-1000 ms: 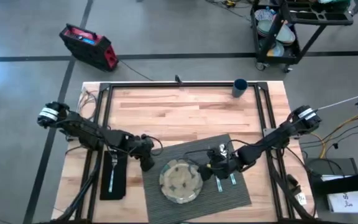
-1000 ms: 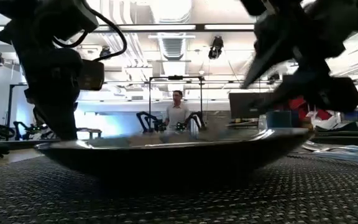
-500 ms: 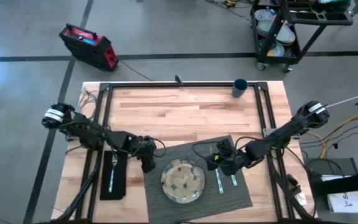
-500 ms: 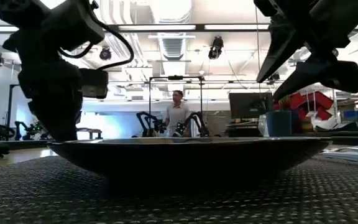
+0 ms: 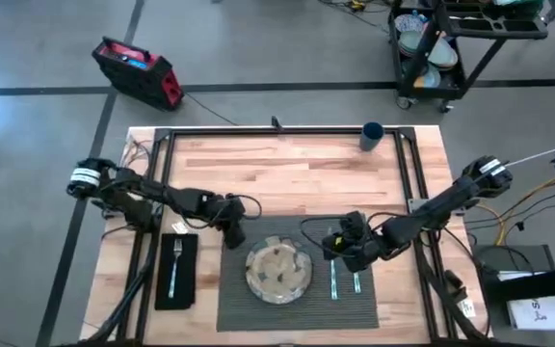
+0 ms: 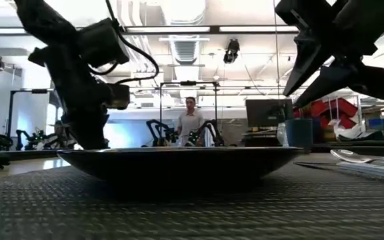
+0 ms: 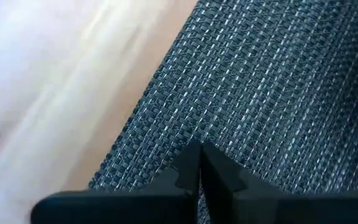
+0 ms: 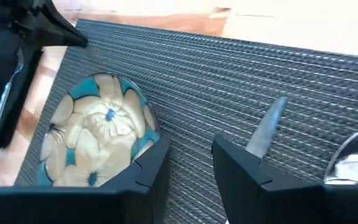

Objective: Set table place
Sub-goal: Adjust the dark blue table mat, then move the blue cup to the middle right of the table

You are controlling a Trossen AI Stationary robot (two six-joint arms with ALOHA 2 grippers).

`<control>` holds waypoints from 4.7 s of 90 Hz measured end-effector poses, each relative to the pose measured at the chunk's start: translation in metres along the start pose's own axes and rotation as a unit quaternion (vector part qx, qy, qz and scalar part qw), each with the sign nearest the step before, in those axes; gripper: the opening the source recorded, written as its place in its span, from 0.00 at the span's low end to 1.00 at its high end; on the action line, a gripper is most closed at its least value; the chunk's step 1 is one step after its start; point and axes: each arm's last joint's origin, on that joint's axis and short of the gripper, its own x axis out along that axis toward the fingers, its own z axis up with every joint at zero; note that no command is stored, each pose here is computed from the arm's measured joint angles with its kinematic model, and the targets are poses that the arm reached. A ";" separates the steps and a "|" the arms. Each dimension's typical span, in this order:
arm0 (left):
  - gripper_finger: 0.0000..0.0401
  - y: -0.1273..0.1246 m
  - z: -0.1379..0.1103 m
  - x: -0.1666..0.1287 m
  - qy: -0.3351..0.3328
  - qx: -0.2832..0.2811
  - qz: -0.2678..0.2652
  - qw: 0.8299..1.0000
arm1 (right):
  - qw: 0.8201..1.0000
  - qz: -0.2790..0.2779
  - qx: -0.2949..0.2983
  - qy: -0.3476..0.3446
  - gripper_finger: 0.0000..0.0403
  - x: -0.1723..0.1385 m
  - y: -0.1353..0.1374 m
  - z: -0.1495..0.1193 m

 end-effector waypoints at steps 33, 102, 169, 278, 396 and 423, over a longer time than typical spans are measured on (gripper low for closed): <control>0.00 0.006 -0.004 0.001 0.026 -0.003 -0.007 1.000 | 1.000 -0.028 0.008 -0.003 0.22 0.000 -0.006 0.001; 0.00 0.003 -0.004 0.000 0.015 0.000 -0.022 1.000 | 1.000 -0.024 0.006 -0.003 0.30 -0.003 -0.006 0.003; 0.00 -0.016 0.010 -0.095 -0.150 -0.015 -0.152 0.977 | 0.990 0.052 -0.029 -0.125 0.28 -0.061 -0.008 0.094; 0.03 -0.078 0.000 -0.088 -0.112 -0.032 -0.203 0.972 | 0.958 -0.226 -0.151 -0.092 0.29 -0.198 -0.009 0.366; 0.07 -0.081 -0.001 -0.077 -0.085 -0.022 -0.202 0.975 | 0.946 -0.297 -0.130 0.002 0.30 -0.119 -0.046 0.433; 0.08 -0.081 -0.001 -0.077 -0.087 -0.013 -0.201 0.976 | 0.943 -0.305 -0.134 0.025 0.33 -0.107 -0.051 0.433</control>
